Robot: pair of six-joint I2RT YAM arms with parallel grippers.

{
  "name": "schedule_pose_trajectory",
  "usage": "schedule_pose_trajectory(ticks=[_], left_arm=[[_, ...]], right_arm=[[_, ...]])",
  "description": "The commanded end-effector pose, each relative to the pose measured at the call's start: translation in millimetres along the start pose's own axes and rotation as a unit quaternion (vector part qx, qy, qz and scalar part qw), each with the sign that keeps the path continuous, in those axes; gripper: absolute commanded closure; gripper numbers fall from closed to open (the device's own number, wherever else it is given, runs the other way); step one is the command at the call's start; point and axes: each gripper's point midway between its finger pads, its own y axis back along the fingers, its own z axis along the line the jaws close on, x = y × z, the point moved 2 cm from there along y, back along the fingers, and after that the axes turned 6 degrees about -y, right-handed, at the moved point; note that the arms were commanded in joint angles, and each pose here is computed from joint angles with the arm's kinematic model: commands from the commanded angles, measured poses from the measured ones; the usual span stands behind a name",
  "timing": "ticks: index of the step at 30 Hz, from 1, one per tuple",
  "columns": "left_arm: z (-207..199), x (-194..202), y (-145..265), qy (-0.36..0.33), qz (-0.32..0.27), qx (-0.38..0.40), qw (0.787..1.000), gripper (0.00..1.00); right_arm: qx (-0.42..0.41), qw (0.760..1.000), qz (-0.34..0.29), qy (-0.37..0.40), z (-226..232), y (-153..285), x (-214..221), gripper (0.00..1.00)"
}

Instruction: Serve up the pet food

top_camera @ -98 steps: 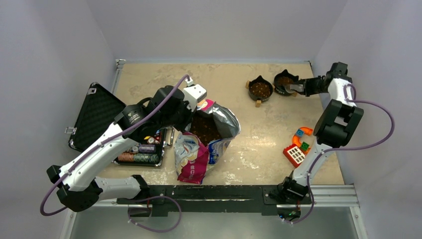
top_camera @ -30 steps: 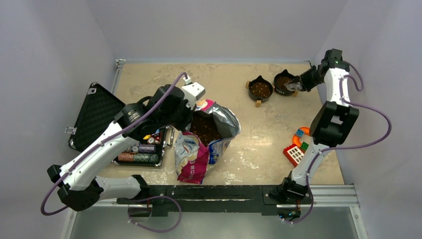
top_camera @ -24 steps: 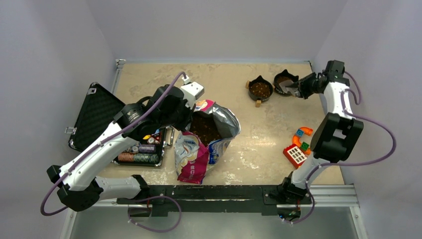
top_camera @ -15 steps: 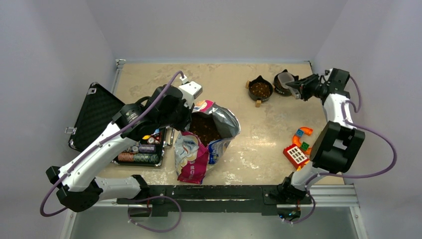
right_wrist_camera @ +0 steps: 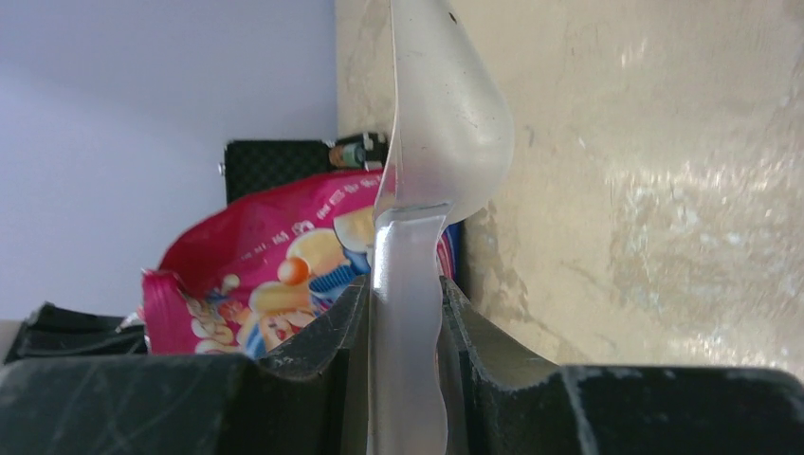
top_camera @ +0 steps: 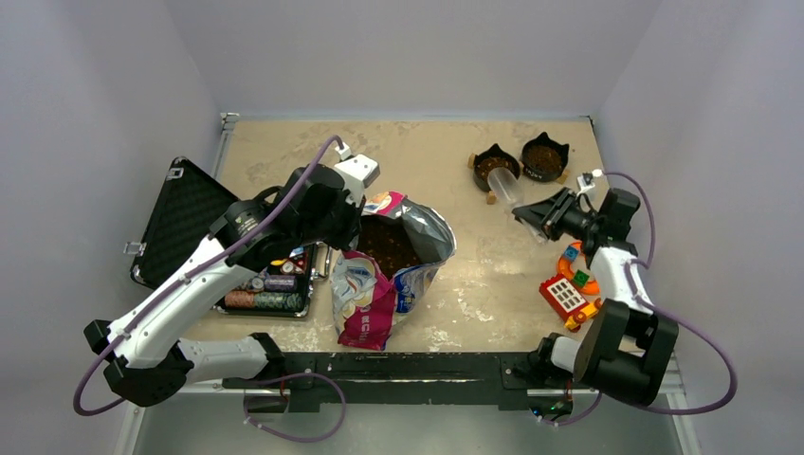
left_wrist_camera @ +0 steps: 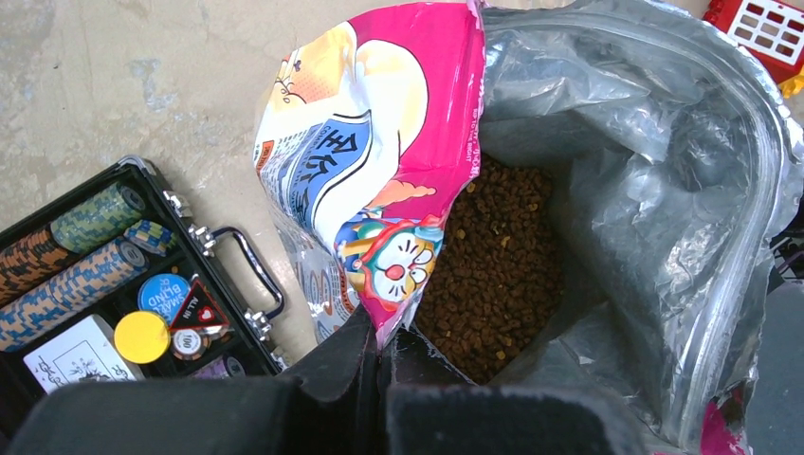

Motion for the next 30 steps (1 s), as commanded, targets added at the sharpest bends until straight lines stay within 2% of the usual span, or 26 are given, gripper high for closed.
schedule_pose_trajectory(ticks=[1, 3, 7, 9, 15, 17, 22, 24, 28, 30], left_arm=[[-3, -55, 39, 0.045, -0.138, 0.02, 0.989, 1.0], [-3, -54, 40, 0.056, -0.139, 0.019, 0.989, 1.0], [-4, -51, 42, 0.081, -0.135, 0.02, 0.987, 1.0], [-4, -49, 44, 0.095, -0.133, 0.021, 0.986, 1.0], [-3, -40, 51, 0.114, -0.125, 0.02, 0.985, 1.0], [-4, -41, 52, 0.108, -0.123, 0.023, 0.986, 1.0], [-11, -41, 50, 0.131, -0.117, 0.039, 0.984, 1.0], [-14, -39, 52, 0.132, -0.114, 0.05, 0.983, 1.0], [-12, -35, 55, 0.123, -0.108, 0.046, 0.985, 1.0], [-11, -34, 57, 0.118, -0.106, 0.046, 0.986, 1.0]], right_arm=[[0.006, 0.999, 0.043, -0.016, -28, -8, 43, 1.0], [0.016, 0.998, 0.057, -0.026, -40, -13, 62, 1.0], [0.124, 0.99, 0.047, -0.055, -80, -9, 80, 1.0], [0.181, 0.982, 0.021, -0.042, -92, -1, 75, 1.0], [0.245, 0.968, -0.043, 0.01, -99, 13, 56, 0.96], [0.249, 0.967, -0.049, 0.018, -105, 13, 55, 0.9], [0.259, 0.966, -0.019, 0.002, -115, 11, 70, 0.58], [0.252, 0.967, -0.014, 0.007, -111, 11, 76, 0.47], [0.262, 0.964, -0.035, 0.039, -89, 18, 74, 0.3], [0.27, 0.959, -0.057, 0.063, -73, 23, 64, 0.28]])
